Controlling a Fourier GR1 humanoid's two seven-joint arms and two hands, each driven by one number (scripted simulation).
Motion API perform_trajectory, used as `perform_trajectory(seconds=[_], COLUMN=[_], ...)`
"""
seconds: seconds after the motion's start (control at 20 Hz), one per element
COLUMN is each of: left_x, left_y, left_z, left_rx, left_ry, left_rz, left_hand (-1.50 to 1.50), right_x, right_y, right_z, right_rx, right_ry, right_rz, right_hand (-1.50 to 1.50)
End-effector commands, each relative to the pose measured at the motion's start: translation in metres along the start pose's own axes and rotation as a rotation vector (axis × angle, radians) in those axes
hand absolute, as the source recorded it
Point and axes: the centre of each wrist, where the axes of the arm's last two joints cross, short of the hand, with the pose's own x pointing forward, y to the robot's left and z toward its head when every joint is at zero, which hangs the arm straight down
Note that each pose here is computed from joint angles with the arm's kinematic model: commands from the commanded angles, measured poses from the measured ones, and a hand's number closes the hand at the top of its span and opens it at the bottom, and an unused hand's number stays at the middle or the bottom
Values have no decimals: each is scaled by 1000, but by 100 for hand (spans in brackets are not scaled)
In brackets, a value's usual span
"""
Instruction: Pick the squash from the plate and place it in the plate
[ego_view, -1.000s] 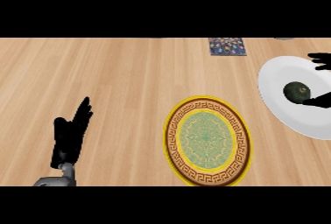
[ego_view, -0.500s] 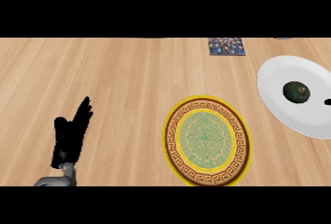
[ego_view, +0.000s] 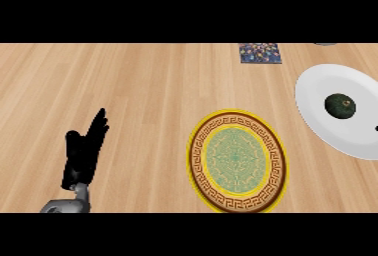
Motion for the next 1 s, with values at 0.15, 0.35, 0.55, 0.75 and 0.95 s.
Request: perform_trajectory(seconds=[0.15,0.35,0.55,0.75,0.95], left_x=[-19,-15,-8,12,10], left_y=[5,14,-7,7,-7], left_z=[6,-8,-6,-14,-15], left_rx=[7,-4,-8,-25,-16], left_ry=[-10,-6,-4,5,3], left_rz=[-7,-8,2,10,14], left_hand=[0,0,0,0,0], right_x=[-10,-10,-23,-19,-20], right_y=[4,13,19,7,-3], right_z=[7,1,10,14,24], right_rx=[27,-2,-18,-24,-65], right_ry=[-68,-15,3,21,18], right_rz=[-18,28,77,99,128], right_hand=[-150,-150,-150,-150,-150])
